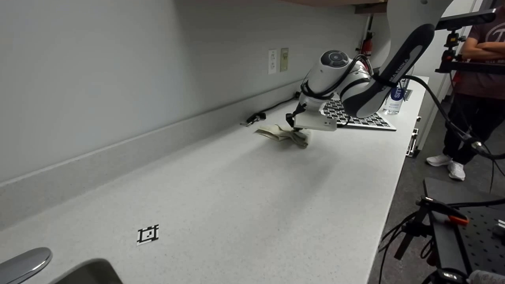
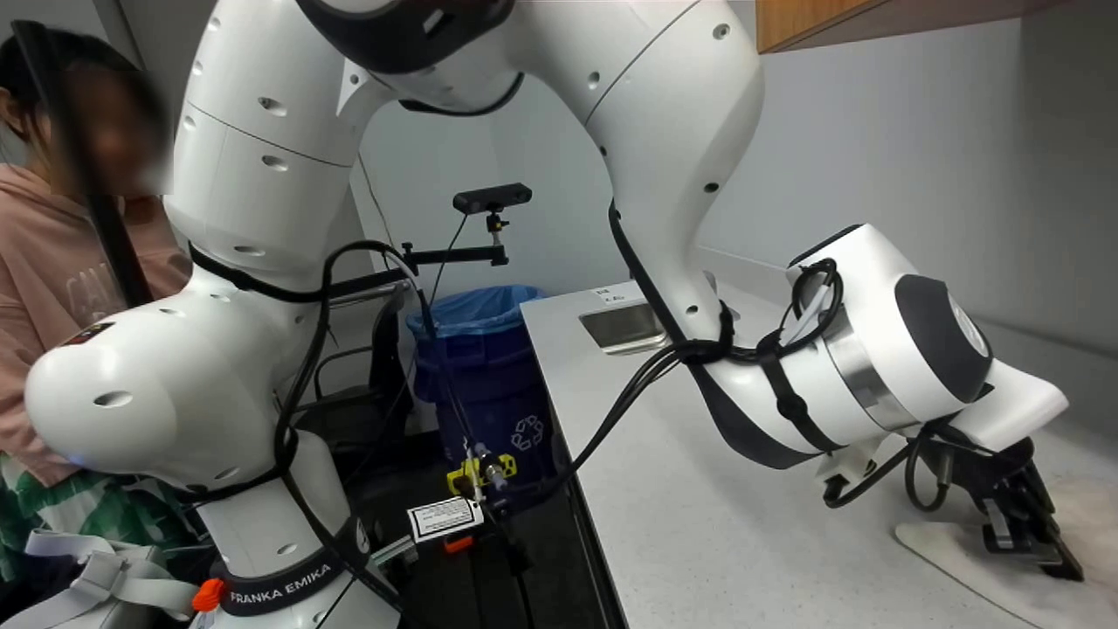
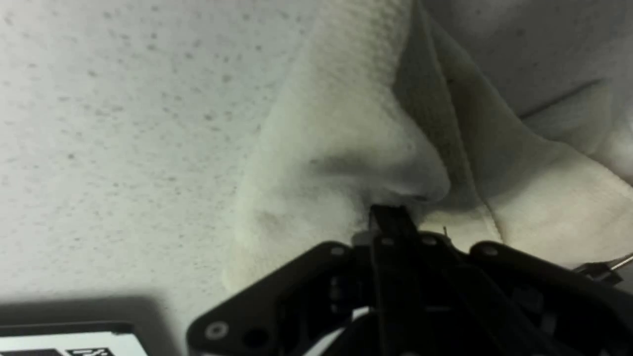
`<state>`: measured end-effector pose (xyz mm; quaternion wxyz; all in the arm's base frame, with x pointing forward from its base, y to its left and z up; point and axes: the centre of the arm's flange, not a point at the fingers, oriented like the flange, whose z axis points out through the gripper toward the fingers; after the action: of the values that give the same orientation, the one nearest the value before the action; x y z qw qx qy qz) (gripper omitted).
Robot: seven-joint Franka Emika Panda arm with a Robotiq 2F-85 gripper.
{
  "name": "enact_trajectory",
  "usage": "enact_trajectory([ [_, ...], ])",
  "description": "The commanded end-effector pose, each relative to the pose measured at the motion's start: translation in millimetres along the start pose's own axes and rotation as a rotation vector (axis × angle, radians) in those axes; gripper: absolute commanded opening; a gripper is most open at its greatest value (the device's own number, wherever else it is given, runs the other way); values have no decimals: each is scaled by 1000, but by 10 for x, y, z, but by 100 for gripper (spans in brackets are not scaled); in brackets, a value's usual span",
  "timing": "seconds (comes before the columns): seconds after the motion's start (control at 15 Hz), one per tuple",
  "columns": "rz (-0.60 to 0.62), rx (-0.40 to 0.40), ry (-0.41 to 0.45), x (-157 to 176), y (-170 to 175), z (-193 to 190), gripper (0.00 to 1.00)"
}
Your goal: Use the cloth on the counter to wipe the countertop
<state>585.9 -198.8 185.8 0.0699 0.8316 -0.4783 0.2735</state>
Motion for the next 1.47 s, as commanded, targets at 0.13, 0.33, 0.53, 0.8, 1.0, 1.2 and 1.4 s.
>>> enact_trajectory([
  [0.13,5,19,-23,-97,-253,44,0],
  [0.33,-36,70,-49,-271,-606,2,0],
  [0.53,-95,131,-84,-544,-970,-97,0],
  [0.8,-166,191,-133,-867,-1210,-244,0],
  [1.0,-206,212,-157,-1029,-1211,-352,0],
  [1.2,-236,218,-176,-1154,-1170,-415,0],
  [1.4,-271,215,-196,-1258,-1089,-468,0],
])
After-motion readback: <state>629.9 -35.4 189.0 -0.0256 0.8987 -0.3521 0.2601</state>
